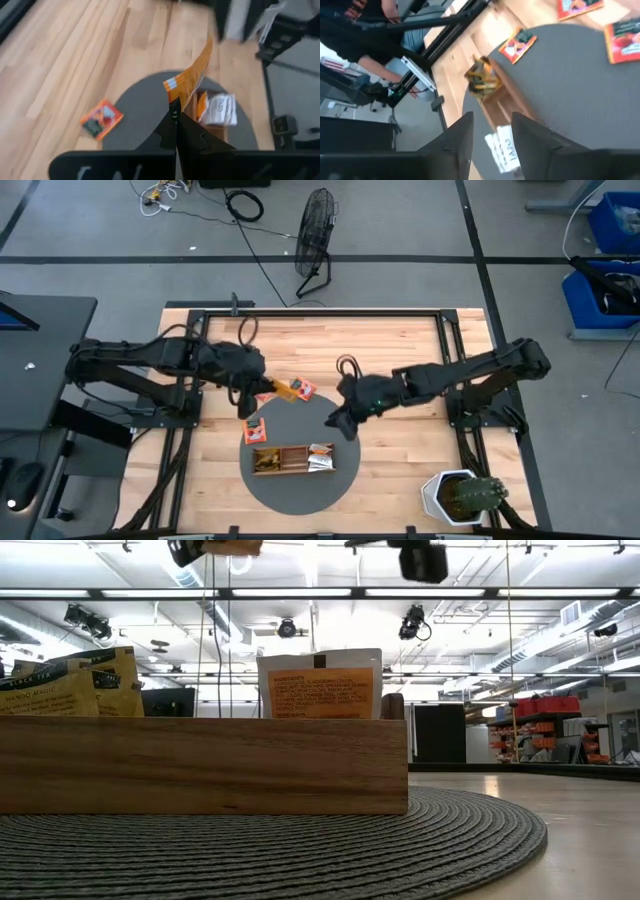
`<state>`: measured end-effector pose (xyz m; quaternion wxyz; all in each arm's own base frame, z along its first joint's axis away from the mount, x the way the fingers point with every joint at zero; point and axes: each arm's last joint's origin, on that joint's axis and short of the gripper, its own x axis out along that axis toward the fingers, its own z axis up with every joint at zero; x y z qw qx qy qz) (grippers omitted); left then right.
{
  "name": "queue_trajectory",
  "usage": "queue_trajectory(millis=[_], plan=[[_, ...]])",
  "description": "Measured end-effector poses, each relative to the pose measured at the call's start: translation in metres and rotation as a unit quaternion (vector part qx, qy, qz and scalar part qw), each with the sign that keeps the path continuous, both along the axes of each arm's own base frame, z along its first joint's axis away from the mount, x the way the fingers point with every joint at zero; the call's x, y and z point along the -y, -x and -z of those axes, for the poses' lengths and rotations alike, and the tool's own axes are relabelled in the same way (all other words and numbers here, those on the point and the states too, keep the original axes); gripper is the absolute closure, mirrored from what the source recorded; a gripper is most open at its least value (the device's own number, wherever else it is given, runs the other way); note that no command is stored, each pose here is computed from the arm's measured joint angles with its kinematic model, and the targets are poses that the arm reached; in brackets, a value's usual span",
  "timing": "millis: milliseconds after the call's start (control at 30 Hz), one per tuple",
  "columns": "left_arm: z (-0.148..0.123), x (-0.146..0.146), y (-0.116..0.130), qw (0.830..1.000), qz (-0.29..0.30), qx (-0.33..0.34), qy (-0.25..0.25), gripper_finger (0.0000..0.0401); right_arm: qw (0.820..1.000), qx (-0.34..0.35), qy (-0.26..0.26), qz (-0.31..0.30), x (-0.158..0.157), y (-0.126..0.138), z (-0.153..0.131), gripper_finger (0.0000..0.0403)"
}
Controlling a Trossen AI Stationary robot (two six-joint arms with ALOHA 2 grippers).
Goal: Pick & Place Tea
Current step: Put the orange tea bag into the middle section of the wooden organizer
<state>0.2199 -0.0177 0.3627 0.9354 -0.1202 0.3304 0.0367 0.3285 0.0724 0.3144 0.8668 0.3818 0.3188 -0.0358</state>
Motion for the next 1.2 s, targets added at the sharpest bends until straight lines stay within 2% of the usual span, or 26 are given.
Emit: queue_trajectory(millis=[233,400,500,700,900,1200], plan=[[0.018,0.024,-0.02,0.999,-0.003,-0.048,0.008,0.04,0.999,-0.011,0.015,-0.03,-0.023,0.008,0.002,0.028],[0.026,0.045,-0.046,0.994,0.007,-0.113,0.005,0.04,0.997,-0.015,0.034,-0.066,-0.039,0.015,0.003,0.0287],[0.033,0.058,-0.063,0.987,-0.008,-0.163,-0.001,0.04,0.996,-0.027,0.057,-0.067,-0.052,0.022,0.006,0.0292],[0.051,0.088,-0.094,0.967,-0.034,-0.253,-0.003,0.04,0.991,-0.058,0.107,-0.05,-0.071,0.038,0.012,0.03],[0.068,0.114,-0.114,0.937,-0.076,-0.339,-0.012,0.0401,0.987,-0.047,0.147,-0.032,-0.085,0.047,0.012,0.0303],[0.104,0.142,-0.132,0.907,-0.113,-0.406,-0.002,0.0401,0.984,-0.029,0.174,-0.002,-0.094,0.054,0.011,0.0303]])
